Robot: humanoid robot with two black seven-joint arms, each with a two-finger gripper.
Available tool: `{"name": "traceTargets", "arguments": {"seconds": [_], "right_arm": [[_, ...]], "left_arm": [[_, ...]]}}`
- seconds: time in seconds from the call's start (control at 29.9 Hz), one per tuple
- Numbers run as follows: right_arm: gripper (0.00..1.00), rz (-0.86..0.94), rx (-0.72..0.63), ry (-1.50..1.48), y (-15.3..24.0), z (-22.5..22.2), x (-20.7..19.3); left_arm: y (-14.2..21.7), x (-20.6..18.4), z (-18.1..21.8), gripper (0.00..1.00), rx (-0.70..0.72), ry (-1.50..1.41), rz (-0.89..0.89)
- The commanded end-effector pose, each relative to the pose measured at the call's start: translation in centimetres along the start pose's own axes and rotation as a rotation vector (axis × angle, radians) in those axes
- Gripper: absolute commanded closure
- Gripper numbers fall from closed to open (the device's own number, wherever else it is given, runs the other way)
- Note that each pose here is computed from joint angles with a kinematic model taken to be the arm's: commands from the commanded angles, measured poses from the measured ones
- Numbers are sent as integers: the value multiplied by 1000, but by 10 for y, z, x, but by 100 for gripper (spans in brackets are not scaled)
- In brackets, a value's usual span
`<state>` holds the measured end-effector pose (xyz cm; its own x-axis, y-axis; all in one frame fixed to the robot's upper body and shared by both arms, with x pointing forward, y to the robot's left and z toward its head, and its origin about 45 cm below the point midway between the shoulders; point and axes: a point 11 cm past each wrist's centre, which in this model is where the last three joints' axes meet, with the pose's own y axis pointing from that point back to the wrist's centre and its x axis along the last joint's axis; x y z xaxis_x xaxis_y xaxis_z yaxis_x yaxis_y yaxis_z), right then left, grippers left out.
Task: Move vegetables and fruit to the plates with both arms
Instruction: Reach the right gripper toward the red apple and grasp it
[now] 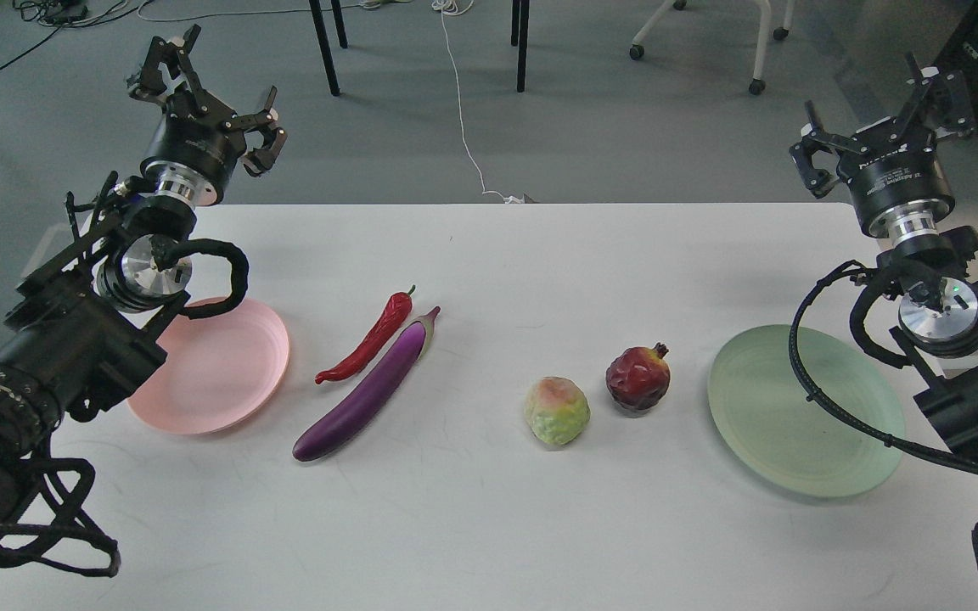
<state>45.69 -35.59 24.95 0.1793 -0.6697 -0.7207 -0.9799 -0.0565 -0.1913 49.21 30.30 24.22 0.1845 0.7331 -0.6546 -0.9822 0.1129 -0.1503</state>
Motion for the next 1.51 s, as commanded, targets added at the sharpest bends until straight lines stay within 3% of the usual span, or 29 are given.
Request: {"name": "traceTargets", "arguments": {"seconds": [0.0,0.23,0.64,0.9,1.1,1.27,1.47], "right_arm": [[1,-26,-24,1,2,7,-1],[1,-79,-148,101,4,24,-5],[1,-435,-435,596,-54,29,-116],[1,-758,-730,1077,-43,82,-175],[1,-1032,-1014,1513,-6,133,-158],[2,-1257,-1224,1859,20,146,-130],[2,-1288,-1357,1956,32,137,-100]], "left_arm": [[4,3,-4,2,7,-2,9],[5,7,-1,2,20,-21,7],[4,16,20,2,25,-59,22],[5,20,35,2,6,-76,18],[5,16,35,2,7,-58,-25],[8,20,34,2,13,-63,-16],[11,26,38,2,14,-78,-9]]}}
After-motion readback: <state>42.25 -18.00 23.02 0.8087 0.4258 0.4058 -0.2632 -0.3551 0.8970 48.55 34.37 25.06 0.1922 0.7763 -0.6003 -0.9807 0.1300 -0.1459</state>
